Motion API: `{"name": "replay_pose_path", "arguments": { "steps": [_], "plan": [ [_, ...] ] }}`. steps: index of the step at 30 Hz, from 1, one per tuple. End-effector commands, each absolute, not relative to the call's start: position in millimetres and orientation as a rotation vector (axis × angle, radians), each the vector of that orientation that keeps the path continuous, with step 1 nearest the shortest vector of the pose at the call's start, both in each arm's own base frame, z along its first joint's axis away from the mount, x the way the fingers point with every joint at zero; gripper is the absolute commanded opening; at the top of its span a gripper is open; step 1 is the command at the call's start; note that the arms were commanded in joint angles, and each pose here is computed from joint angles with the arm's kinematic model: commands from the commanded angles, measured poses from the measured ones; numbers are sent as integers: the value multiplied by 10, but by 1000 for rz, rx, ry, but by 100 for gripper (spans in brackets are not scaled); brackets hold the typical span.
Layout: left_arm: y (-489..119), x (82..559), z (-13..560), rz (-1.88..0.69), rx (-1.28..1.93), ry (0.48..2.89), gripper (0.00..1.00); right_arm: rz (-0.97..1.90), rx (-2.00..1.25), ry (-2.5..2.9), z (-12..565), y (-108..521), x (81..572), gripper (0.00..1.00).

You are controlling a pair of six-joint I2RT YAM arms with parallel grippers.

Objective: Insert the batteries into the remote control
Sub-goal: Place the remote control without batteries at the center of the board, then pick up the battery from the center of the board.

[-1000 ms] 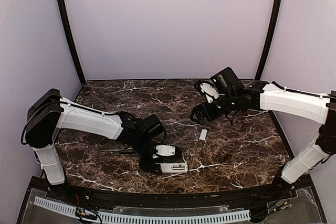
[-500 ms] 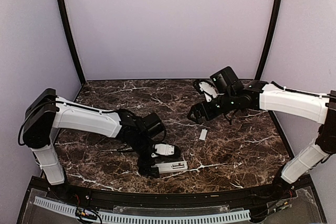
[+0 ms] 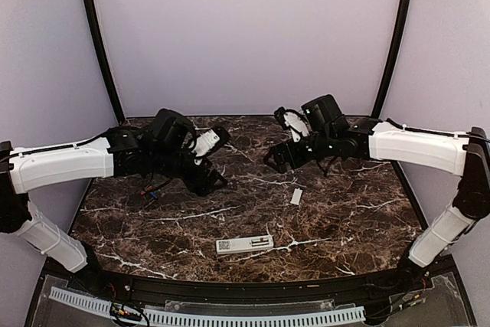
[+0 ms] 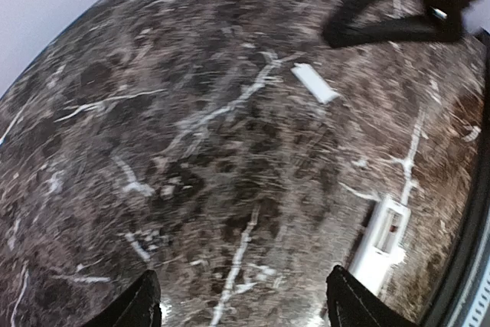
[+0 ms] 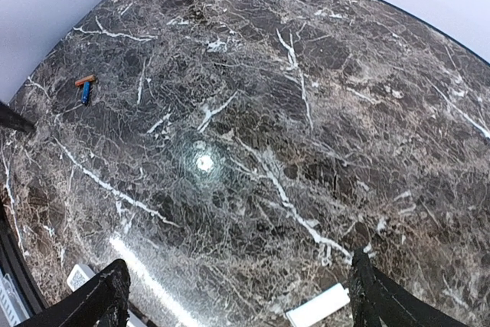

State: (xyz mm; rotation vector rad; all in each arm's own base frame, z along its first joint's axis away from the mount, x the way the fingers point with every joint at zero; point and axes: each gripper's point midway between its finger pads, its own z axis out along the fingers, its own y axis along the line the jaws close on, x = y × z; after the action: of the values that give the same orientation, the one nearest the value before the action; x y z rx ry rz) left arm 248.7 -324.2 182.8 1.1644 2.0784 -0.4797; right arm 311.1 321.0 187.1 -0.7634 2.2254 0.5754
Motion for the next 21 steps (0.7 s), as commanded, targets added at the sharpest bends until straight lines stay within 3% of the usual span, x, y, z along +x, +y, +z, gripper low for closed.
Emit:
{"name": "replay_pose_path", "arguments": {
  "steps": [1, 8, 16, 21],
  "plan": [
    [-2758, 2860, 1758, -412, 594, 2303, 70, 617, -767, 2090, 2036, 3431, 3416, 96],
    [-1891, 3004, 1412, -249, 37, 2475, 64, 652, -825, 2039, 1858, 3601, 3739, 95],
    [-1114, 2962, 966, -95, -334, 2581, 63, 598, -907, 2026, 1525, 3728, 4035, 94],
    [-782, 2949, 786, -9, -531, 2661, 54, 614, -904, 2054, 1479, 3740, 4018, 92]
  ]
}}
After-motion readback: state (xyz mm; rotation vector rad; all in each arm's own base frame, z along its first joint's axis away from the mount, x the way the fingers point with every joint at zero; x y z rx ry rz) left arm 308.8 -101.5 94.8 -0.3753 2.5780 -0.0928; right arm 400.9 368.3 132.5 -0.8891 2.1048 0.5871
